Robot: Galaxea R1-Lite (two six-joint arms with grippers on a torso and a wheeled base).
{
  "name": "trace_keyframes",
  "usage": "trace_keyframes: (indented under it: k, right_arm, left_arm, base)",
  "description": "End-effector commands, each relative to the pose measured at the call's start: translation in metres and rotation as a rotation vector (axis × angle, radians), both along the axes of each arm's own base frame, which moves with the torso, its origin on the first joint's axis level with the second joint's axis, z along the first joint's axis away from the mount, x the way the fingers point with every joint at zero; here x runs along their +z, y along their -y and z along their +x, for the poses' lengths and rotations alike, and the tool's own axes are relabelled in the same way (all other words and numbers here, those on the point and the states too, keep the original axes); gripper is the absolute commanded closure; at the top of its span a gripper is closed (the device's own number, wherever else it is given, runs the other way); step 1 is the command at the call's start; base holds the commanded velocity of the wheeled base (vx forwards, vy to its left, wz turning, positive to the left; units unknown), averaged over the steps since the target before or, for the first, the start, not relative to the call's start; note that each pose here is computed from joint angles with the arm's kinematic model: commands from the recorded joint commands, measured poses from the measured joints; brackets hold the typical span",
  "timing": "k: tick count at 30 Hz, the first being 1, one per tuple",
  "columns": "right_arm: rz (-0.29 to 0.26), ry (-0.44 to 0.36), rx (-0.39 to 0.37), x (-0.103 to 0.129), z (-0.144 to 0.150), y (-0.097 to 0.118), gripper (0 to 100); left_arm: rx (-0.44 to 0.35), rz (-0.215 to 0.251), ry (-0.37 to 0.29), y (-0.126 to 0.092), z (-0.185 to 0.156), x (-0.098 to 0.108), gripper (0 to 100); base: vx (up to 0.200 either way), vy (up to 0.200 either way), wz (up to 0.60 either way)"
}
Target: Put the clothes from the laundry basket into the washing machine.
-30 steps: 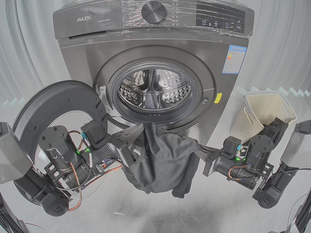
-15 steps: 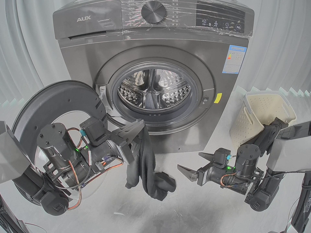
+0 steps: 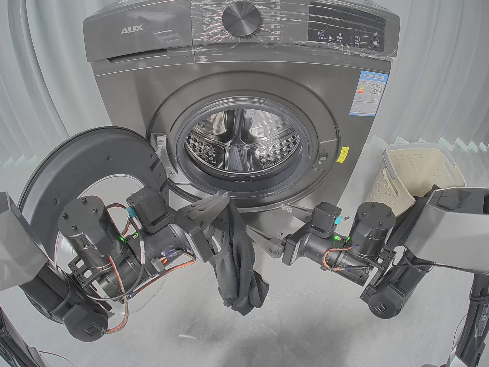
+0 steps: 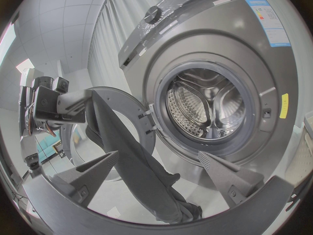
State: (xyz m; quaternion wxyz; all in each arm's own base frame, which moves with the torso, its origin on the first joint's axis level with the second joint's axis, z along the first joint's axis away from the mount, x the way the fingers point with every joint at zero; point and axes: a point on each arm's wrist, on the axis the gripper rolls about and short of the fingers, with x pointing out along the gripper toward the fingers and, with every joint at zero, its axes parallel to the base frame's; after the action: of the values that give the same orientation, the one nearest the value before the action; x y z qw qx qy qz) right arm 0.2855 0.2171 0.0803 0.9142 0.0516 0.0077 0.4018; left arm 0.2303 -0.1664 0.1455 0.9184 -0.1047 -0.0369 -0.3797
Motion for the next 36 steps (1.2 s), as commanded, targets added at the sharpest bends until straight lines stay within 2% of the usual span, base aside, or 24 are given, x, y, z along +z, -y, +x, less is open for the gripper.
trace_keyframes:
  k: [1, 7, 12, 18, 24, 36]
  right_arm:
    - [0.021, 0.021, 0.043, 0.005, -0.002, -0.01, 0]
    - [0.032, 0.033, 0.095, 0.01, -0.006, -0.015, 0]
    - [0.046, 0.053, 0.083, 0.014, 0.002, -0.02, 0]
    - [0.047, 0.054, 0.076, 0.002, 0.017, -0.028, 0]
    - [0.037, 0.039, 0.106, -0.008, 0.011, -0.037, 0]
    - [0.046, 0.051, 0.123, -0.008, 0.011, -0.045, 0]
  left_arm:
    - [0.0, 0.001, -0.001, 0.0, 0.0, 0.0, 100]
    - [0.0, 0.003, -0.004, -0.001, -0.001, -0.001, 100]
    - [-0.006, 0.003, -0.004, 0.001, -0.002, -0.001, 100]
    - [-0.006, 0.002, -0.002, 0.0, -0.004, 0.0, 100]
    - [-0.006, 0.003, -0.004, -0.001, -0.004, -0.001, 100]
    - [-0.006, 0.005, -0.007, -0.001, -0.004, -0.001, 100]
  base:
    - [0.0, 0.0, 0.0]
    - [0.0, 0.0, 0.0]
    - [0.0, 0.0, 0.0]
    - [0.0, 0.0, 0.0]
    - [0.0, 0.0, 0.0]
    - [0.0, 0.0, 0.0]
